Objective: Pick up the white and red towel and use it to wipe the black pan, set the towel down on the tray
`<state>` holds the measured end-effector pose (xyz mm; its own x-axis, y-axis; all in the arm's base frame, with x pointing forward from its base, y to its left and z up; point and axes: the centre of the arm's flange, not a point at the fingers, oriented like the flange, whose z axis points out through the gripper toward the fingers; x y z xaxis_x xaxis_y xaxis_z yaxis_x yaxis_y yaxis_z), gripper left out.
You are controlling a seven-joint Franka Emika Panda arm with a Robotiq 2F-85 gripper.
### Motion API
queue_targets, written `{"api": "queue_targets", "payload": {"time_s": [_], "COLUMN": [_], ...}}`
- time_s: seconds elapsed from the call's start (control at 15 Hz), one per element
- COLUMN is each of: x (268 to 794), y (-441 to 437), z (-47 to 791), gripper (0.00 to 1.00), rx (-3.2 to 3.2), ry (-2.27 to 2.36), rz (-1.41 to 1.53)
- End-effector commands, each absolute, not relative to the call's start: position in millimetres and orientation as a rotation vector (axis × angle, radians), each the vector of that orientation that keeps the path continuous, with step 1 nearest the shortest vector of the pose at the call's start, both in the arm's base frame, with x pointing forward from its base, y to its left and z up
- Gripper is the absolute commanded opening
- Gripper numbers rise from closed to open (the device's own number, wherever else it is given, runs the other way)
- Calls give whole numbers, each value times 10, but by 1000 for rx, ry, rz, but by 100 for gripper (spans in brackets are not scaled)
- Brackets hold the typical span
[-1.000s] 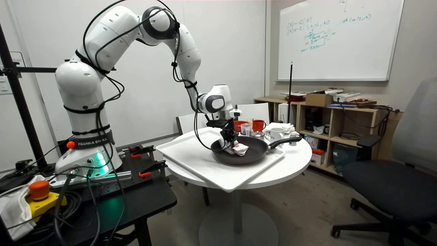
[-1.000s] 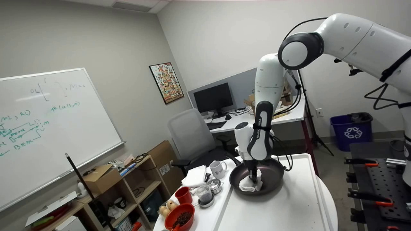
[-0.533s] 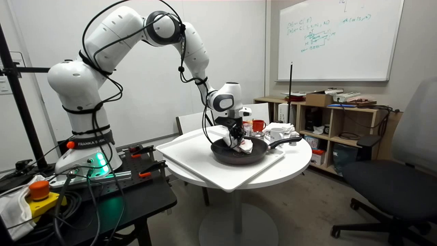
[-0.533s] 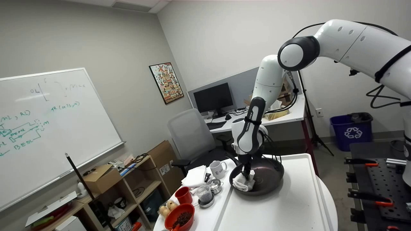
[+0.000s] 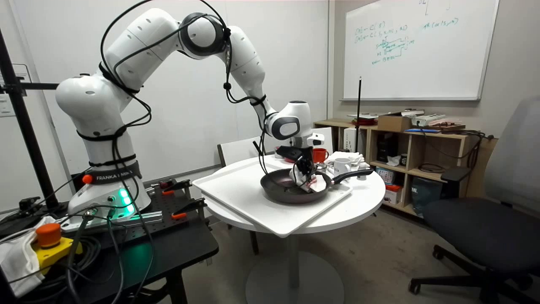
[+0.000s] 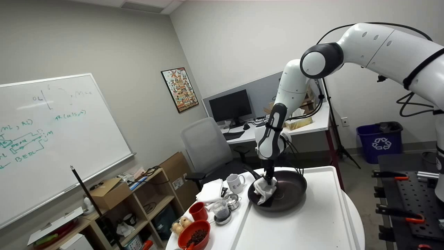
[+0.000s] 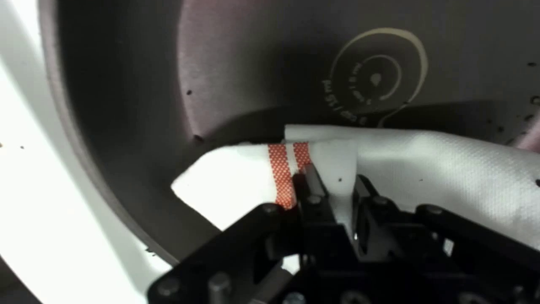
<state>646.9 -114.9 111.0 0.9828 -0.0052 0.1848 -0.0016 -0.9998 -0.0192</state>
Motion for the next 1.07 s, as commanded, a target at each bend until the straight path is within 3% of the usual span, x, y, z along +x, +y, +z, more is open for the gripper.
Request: {"api": "queue_targets", "payload": {"time_s": [0.0,0.4,1.0], "x": [6376,5904,5060], "y": [-1493,-1589,-1200], "z": [1137,1025,877], "gripper": [4,4,4], "rx": [-3137,-3171,-3219], "ry": [94,70,-252], "rz": [-326,-259,105]}}
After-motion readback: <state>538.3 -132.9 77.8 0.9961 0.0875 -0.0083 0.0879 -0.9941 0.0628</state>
